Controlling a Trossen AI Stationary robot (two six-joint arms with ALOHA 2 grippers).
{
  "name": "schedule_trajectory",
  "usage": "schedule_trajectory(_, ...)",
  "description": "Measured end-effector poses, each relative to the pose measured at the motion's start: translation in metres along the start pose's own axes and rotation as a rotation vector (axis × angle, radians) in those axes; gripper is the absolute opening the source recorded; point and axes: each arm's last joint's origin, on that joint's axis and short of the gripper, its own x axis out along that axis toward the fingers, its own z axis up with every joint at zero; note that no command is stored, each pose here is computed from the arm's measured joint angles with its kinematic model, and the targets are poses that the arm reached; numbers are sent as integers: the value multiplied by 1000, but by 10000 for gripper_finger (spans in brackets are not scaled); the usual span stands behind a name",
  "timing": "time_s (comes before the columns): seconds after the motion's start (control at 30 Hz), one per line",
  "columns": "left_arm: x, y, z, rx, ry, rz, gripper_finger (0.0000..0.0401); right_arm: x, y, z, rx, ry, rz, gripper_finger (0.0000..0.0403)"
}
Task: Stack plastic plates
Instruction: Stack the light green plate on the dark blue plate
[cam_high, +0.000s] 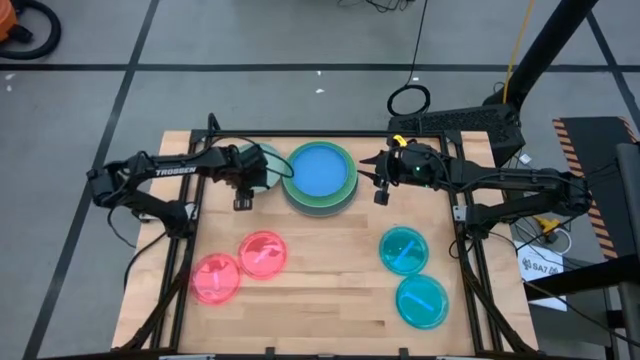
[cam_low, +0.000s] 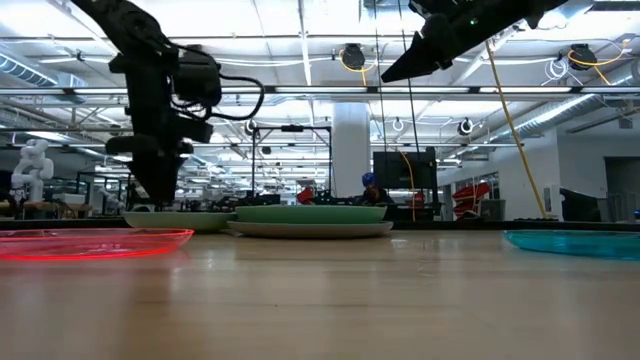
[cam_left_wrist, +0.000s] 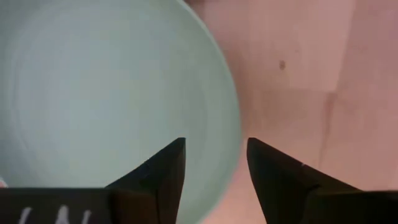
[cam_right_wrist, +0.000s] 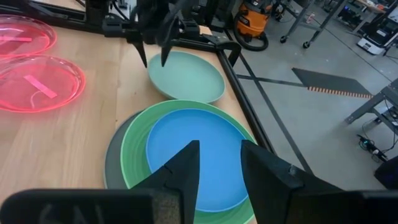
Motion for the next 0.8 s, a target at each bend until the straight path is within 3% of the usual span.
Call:
schedule_trajectory(0.47,24,1,5,-18,58,-65,182,0,0,0,0,0,0,109)
schedule_trajectory(0.8,34,4,9,-76,71,-22,182,0,0,0,0,0,0,109)
